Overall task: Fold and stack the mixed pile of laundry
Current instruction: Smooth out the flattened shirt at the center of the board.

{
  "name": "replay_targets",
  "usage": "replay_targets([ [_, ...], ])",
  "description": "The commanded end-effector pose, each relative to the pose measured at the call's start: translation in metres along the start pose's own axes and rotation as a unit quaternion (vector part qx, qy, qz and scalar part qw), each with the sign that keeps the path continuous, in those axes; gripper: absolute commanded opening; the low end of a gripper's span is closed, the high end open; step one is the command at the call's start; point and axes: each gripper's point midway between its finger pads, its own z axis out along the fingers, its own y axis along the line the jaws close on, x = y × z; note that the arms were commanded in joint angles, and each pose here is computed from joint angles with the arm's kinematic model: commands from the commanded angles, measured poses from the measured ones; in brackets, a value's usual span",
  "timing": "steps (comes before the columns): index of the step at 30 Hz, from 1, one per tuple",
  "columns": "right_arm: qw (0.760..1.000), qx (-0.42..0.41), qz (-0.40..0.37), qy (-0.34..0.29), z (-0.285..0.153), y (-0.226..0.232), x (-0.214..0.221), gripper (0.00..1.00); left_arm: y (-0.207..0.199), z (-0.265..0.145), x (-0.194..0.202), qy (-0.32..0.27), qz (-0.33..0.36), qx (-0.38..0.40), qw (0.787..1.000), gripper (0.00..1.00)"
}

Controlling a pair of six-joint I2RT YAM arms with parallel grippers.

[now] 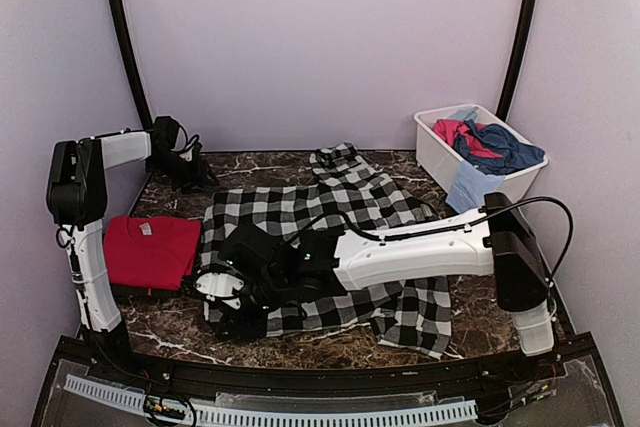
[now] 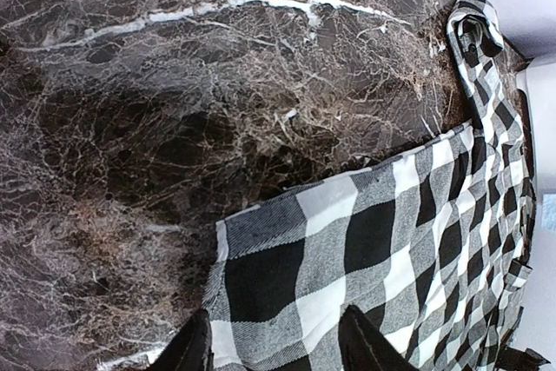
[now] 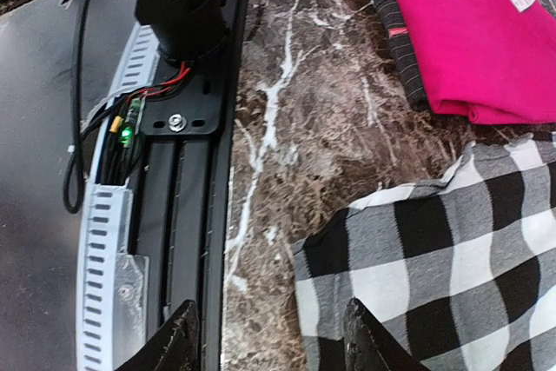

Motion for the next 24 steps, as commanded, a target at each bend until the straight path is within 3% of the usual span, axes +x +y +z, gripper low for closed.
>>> replay_targets([
  [1, 0.998, 0.047, -0.008, 0.035, 0.025, -0.027, 0.011, 0.54, -0.014, -0.021, -0.004, -0.016, 0.017, 0.015, 1.0, 0.5],
  [11, 0.997, 0.044, -0.022, 0.067, 0.056, -0.042, 0.024, 0.49, -0.022, -0.03, -0.009, -0.025, 0.021, 0.024, 0.999, 0.51],
  [15, 0.996, 0.04, -0.019, 0.079, 0.066, -0.044, 0.034, 0.34, -0.021, -0.029, -0.008, -0.024, 0.017, 0.024, 0.999, 0.51],
  [16, 0.996, 0.039, -0.021, 0.079, 0.067, -0.044, 0.033, 0.26, -0.021, -0.029, -0.007, -0.023, 0.017, 0.025, 0.999, 0.51],
  [18, 0.996, 0.036, -0.024, 0.072, 0.063, -0.042, 0.028, 0.0, -0.022, -0.029, -0.007, -0.023, 0.018, 0.025, 0.999, 0.51],
  [24, 0.996, 0.059, -0.041, 0.047, 0.037, -0.036, 0.002, 0.0, -0.02, -0.03, -0.006, -0.023, 0.019, 0.018, 0.999, 0.51],
])
